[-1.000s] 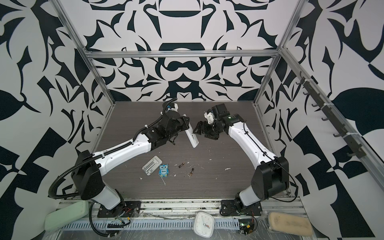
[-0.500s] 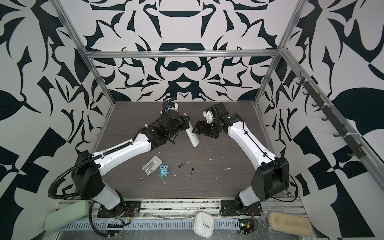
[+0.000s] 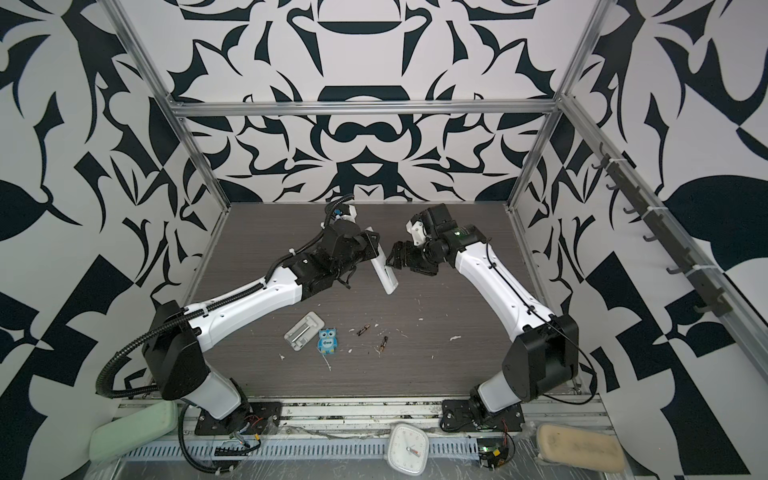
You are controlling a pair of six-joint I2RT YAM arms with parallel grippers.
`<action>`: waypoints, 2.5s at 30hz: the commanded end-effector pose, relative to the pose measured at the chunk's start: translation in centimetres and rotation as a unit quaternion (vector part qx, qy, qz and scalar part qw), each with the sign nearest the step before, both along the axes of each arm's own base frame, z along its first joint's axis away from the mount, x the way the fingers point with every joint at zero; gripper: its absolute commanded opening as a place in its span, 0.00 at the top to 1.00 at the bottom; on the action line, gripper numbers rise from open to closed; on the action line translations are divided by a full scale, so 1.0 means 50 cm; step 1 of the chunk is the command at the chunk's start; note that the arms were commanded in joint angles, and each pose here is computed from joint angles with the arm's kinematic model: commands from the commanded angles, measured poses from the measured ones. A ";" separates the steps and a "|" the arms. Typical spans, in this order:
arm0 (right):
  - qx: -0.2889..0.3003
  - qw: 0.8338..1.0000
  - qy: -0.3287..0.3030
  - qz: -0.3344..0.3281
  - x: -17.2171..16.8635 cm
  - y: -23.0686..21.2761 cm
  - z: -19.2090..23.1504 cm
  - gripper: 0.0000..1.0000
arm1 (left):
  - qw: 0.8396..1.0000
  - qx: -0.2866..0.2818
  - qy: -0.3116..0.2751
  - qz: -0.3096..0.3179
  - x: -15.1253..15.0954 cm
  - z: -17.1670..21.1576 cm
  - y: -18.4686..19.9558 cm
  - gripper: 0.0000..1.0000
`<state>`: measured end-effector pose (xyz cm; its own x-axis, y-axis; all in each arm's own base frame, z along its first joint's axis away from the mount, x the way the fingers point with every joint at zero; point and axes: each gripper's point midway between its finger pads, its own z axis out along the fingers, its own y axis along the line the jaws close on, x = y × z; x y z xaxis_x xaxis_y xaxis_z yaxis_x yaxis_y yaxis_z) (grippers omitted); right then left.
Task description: Load the batteries into the remote control
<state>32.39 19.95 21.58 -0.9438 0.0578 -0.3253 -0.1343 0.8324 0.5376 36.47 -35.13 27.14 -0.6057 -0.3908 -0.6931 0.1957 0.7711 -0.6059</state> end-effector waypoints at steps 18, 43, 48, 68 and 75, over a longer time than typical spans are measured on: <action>-0.019 1.000 -0.019 -0.005 -0.004 -0.018 0.026 0.19 | 0.999 -0.030 -0.035 0.004 0.011 0.077 -0.003 1.00; -0.024 0.999 -0.023 -0.016 0.013 -0.019 0.016 0.19 | 0.999 -0.034 -0.031 -0.001 0.007 0.069 -0.008 1.00; -0.016 0.999 -0.029 -0.011 0.013 -0.015 0.024 0.19 | 0.999 -0.035 -0.032 0.000 0.007 0.070 -0.007 1.00; 0.005 0.998 -0.059 0.009 0.005 0.008 0.052 0.18 | 0.999 -0.038 -0.033 -0.002 0.005 0.071 -0.007 1.00; -0.004 0.998 -0.062 0.005 0.002 0.000 0.053 0.18 | 0.999 -0.038 -0.033 -0.001 0.005 0.073 -0.006 1.00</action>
<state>32.83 20.29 22.48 -0.9245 0.0525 -0.3776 -0.1679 0.8330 0.5271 36.59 -35.37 27.98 -0.5945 -0.3957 -0.7000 0.2136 0.7616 -0.6119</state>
